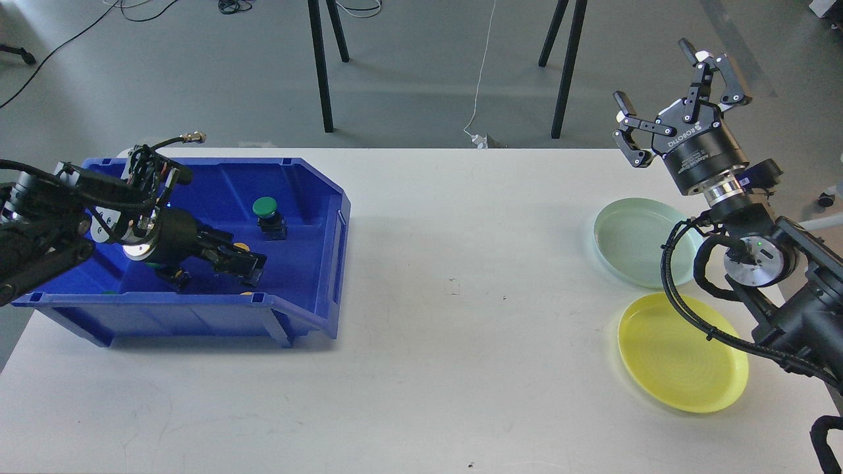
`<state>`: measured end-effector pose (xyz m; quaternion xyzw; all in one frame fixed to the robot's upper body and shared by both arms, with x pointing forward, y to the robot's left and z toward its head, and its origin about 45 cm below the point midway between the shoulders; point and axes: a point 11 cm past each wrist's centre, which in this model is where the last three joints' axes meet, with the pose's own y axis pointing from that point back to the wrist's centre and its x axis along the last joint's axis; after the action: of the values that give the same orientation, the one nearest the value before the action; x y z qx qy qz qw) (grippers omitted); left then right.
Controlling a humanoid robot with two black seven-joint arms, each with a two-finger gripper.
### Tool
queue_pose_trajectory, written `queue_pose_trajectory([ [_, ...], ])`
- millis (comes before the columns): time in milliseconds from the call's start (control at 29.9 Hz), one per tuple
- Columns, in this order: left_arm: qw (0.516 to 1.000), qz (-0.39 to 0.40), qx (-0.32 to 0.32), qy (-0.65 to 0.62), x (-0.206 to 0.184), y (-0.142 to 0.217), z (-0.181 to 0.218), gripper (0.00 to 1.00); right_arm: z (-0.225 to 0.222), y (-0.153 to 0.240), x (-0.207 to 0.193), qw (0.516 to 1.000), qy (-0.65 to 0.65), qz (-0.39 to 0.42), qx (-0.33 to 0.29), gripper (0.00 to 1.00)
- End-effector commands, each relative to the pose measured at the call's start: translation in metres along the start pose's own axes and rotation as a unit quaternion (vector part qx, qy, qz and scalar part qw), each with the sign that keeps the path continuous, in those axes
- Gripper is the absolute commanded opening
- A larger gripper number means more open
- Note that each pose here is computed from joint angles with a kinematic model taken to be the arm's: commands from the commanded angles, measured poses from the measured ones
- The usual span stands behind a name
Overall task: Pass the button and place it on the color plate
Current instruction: 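Lower the left gripper and grasp the yellow button in the bin, then lift the yellow button and carry it toward the right gripper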
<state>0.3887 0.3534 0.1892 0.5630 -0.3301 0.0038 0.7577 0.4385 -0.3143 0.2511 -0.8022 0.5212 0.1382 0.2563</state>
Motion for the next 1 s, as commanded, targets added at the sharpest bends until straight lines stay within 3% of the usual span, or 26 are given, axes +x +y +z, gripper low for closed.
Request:
queue_pose_trajectory([
  [0, 1.0, -0.001, -0.002, -0.001, 0.0, -0.003, 0.002, 0.69, 0.001, 0.001, 0.0, 1.0, -0.001, 0.001, -0.001, 0.99],
  [67, 1.0, -0.003, -0.003, 0.001, -0.002, -0.004, 0.002, 0.61, 0.002, 0.002, 0.001, 1.0, -0.001, 0.002, -0.002, 0.99],
  [234, 1.0, -0.004, -0.004, 0.005, -0.004, -0.005, 0.002, 0.53, 0.003, 0.004, 0.002, 1.0, -0.002, 0.003, -0.003, 0.99],
  [434, 1.0, -0.005, -0.004, 0.006, -0.005, -0.004, 0.002, 0.24, 0.002, 0.003, 0.002, 1.0, -0.002, 0.003, -0.002, 0.99],
  [568, 1.0, -0.003, -0.004, 0.008, -0.004, -0.003, 0.001, 0.11, 0.003, 0.003, 0.001, 1.0, -0.002, 0.003, -0.002, 0.99],
  [802, 0.999, 0.024, -0.015, 0.016, 0.011, 0.005, 0.005, 0.09, 0.003, 0.003, 0.001, 1.0, -0.003, 0.002, -0.001, 0.99],
  [969, 0.996, 0.074, -0.04, 0.036, 0.037, 0.037, 0.013, 0.09, -0.008, 0.001, 0.003, 1.0, -0.004, 0.006, 0.015, 0.99],
])
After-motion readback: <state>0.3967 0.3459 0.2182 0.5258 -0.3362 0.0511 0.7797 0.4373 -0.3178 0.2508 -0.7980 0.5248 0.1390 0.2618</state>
